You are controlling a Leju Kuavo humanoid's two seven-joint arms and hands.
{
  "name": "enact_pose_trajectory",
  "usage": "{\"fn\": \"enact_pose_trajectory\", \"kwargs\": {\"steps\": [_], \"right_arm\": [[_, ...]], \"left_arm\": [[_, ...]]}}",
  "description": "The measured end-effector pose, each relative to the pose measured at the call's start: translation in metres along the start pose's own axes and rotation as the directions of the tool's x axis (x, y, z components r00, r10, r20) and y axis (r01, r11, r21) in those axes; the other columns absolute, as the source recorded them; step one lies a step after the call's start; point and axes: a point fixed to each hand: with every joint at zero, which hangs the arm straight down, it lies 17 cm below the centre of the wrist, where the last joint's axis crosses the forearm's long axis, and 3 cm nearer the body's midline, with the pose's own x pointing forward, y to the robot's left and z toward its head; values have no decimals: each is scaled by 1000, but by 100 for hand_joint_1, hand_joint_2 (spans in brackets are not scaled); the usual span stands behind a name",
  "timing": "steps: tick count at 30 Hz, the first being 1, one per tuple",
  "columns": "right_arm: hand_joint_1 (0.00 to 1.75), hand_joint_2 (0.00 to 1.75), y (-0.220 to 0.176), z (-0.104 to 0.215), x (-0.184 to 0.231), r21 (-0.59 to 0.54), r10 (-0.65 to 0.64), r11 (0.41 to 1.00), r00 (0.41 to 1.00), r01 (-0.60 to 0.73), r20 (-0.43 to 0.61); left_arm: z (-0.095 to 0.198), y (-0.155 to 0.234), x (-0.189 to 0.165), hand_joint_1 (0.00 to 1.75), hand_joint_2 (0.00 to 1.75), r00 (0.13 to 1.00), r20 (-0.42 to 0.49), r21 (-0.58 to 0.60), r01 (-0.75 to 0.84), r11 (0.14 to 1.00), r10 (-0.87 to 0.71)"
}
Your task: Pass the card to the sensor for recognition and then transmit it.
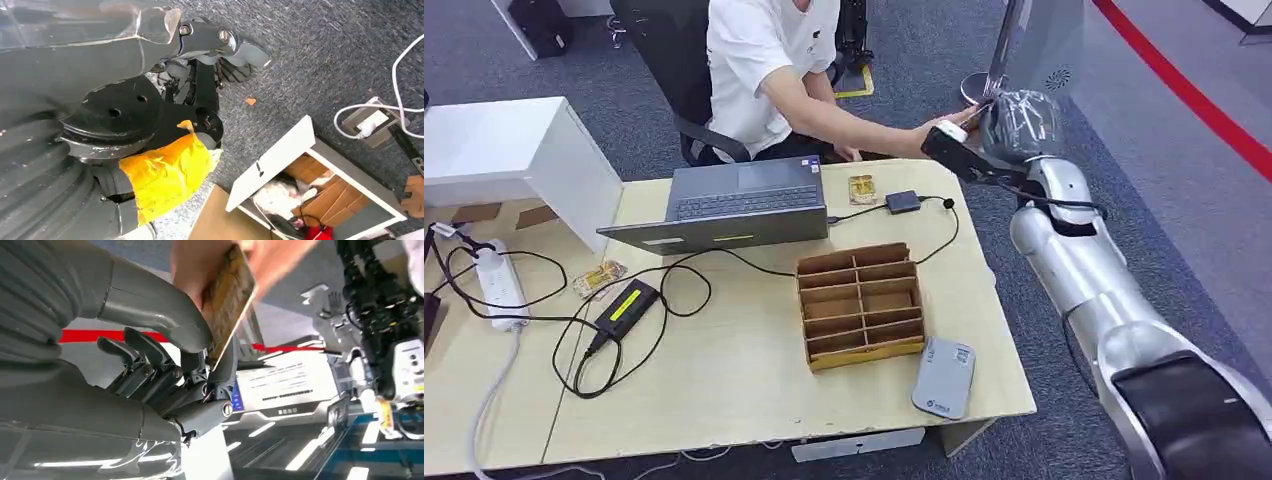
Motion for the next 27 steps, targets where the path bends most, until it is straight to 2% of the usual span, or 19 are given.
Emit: {"fn": "enact_pose_trajectory", "kwargs": {"steps": [1, 6, 19, 20, 21, 24, 25, 27], "right_arm": [[0, 175, 4, -2, 6, 11, -1, 1000, 1000, 1, 6], [0, 175, 19, -2, 21, 44, -4, 999, 1000, 3, 27], [0, 175, 23, 0, 30, 52, -1, 999, 998, -2, 60], [0, 175, 26, 8, 36, 44, -10, 999, 996, 6, 91], [0, 175, 31, 29, 40, 19, -20, 1000, 990, 17, 140], [0, 175, 36, 66, 39, -3, -32, 999, 981, 33, 190], [0, 175, 41, 80, 39, 2, -50, 999, 978, 51, 203], [0, 175, 44, 109, 39, 2, -74, 997, 971, 76, 228]], "left_arm": [[0, 0, 0, 0, 175, 1000, 0, -3, 7, 1000, -7], [0, -3, 2, 0, 175, 1000, 9, -19, 29, 999, -29], [-1, 0, 4, 0, 175, 999, 15, -13, 28, 1000, -28], [-1, 1, 4, 0, 175, 1000, 15, -9, 20, 1000, -20], [0, 2, 4, 0, 175, 1000, 16, 0, 2, 1000, -2], [0, 5, 3, 0, 175, 1000, 17, 12, -13, 1000, 13], [0, 7, 2, 0, 0, 1000, 15, 23, -18, 1000, 18], [0, 8, 0, 0, 0, 999, 9, 35, -33, 999, 33]]}}
